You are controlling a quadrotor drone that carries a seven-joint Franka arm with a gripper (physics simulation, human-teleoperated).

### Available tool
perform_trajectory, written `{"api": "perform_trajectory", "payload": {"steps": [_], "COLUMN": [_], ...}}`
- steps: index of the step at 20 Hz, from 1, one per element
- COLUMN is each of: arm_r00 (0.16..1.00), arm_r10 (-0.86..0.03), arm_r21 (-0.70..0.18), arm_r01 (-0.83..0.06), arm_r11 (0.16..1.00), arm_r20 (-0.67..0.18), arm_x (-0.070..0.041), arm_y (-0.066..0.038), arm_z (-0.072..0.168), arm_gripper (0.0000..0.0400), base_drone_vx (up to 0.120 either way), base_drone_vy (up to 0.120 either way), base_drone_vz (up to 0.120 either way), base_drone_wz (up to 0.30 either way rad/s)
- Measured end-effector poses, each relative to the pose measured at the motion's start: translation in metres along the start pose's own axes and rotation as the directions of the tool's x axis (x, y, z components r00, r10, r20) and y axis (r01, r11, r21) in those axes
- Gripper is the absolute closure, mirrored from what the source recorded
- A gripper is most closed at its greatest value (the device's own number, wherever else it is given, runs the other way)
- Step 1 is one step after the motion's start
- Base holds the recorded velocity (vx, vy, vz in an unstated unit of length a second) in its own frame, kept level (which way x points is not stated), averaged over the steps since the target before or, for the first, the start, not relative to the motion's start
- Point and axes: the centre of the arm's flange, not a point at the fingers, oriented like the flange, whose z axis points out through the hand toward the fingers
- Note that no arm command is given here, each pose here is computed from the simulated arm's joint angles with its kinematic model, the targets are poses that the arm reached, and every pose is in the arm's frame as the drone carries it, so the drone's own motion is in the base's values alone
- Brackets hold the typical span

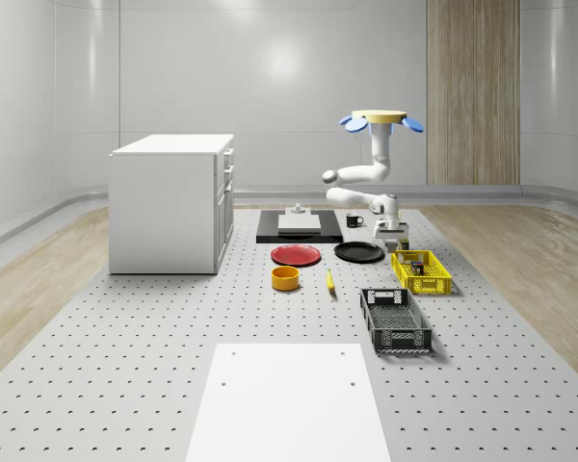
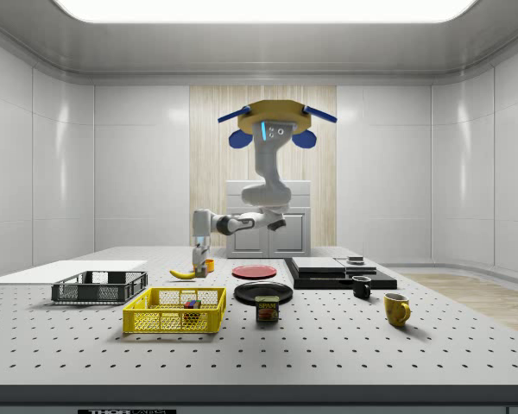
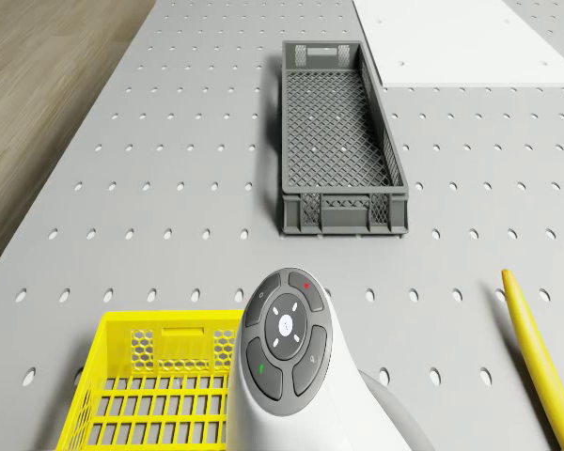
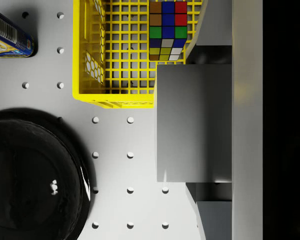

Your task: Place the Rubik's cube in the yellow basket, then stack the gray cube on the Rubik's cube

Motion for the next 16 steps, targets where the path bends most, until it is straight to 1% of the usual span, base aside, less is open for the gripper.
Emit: {"api": "perform_trajectory", "payload": {"steps": [7, 13, 16], "arm_r00": [1.000, 1.000, 1.000], "arm_r10": [0.000, 0.000, 0.000], "arm_r21": [0.000, 0.000, 0.000], "arm_r01": [0.000, 0.000, 0.000], "arm_r11": [1.000, 1.000, 1.000], "arm_r20": [0.000, 0.000, 0.000], "arm_x": [0.0000, 0.0000, 0.0000], "arm_y": [0.0000, 0.0000, 0.0000], "arm_z": [0.0000, 0.0000, 0.0000], "arm_gripper": [0.0150, 0.0150, 0.0150], "base_drone_vx": [0.000, 0.000, 0.000], "base_drone_vy": [0.120, 0.120, 0.120], "base_drone_vz": [0.000, -0.107, 0.000], "base_drone_wz": [0.000, 0.000, 0.000]}}
